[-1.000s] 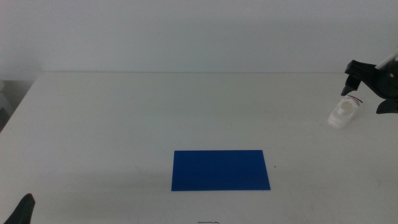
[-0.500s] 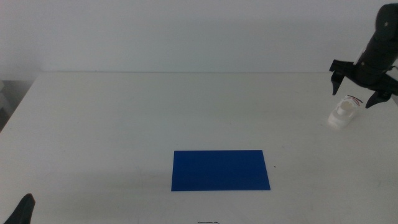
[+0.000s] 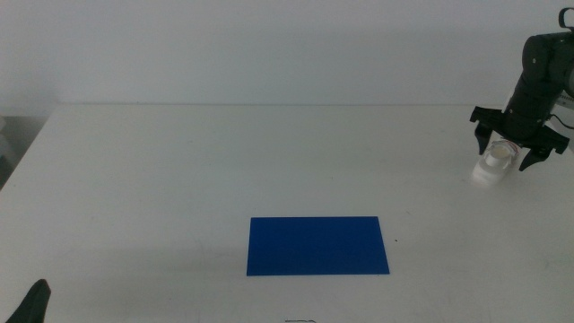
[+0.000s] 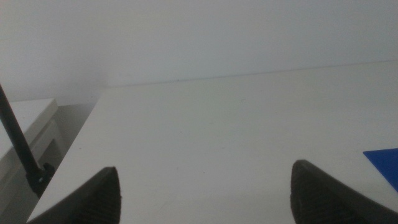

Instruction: Use one arm to grab the shoe from the table and place it on the mat.

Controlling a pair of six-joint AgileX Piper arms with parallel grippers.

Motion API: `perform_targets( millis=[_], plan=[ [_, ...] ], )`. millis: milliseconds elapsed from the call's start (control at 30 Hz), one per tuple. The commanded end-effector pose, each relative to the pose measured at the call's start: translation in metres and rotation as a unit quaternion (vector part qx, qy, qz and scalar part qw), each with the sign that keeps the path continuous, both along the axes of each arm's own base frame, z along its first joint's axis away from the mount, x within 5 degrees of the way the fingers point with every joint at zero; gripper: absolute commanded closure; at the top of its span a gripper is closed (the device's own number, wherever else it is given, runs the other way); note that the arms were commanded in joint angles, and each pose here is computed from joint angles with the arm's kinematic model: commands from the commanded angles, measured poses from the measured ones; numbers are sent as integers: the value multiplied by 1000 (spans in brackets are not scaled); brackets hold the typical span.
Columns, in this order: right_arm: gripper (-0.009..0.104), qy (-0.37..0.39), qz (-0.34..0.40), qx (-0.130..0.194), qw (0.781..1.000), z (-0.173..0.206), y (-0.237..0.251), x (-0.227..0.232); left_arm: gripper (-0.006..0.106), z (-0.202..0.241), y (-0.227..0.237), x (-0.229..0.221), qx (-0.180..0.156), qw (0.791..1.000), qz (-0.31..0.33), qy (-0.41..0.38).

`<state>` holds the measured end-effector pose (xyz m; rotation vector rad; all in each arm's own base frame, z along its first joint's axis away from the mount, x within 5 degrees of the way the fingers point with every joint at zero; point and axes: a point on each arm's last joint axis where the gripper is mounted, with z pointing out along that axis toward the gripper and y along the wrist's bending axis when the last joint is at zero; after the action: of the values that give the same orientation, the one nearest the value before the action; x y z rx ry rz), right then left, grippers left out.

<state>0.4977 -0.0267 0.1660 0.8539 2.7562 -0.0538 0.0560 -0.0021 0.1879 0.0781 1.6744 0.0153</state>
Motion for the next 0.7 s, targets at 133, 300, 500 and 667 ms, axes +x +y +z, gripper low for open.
perform_targets(
  millis=[133,300,500,667],
  plan=[
    [91,-49,25,-22,998,47,-8,-2,7,10,0,-1,-14,999,-1,-52],
    [96,-34,40,-16,999,64,-3,-11,7,10,0,-1,-14,999,-1,-52],
    [96,-15,52,-39,998,93,45,-38,7,10,0,-1,-14,999,-1,-52],
    [96,-52,114,-40,991,124,133,-71,7,10,0,-1,-14,999,-1,-52]
  ],
)
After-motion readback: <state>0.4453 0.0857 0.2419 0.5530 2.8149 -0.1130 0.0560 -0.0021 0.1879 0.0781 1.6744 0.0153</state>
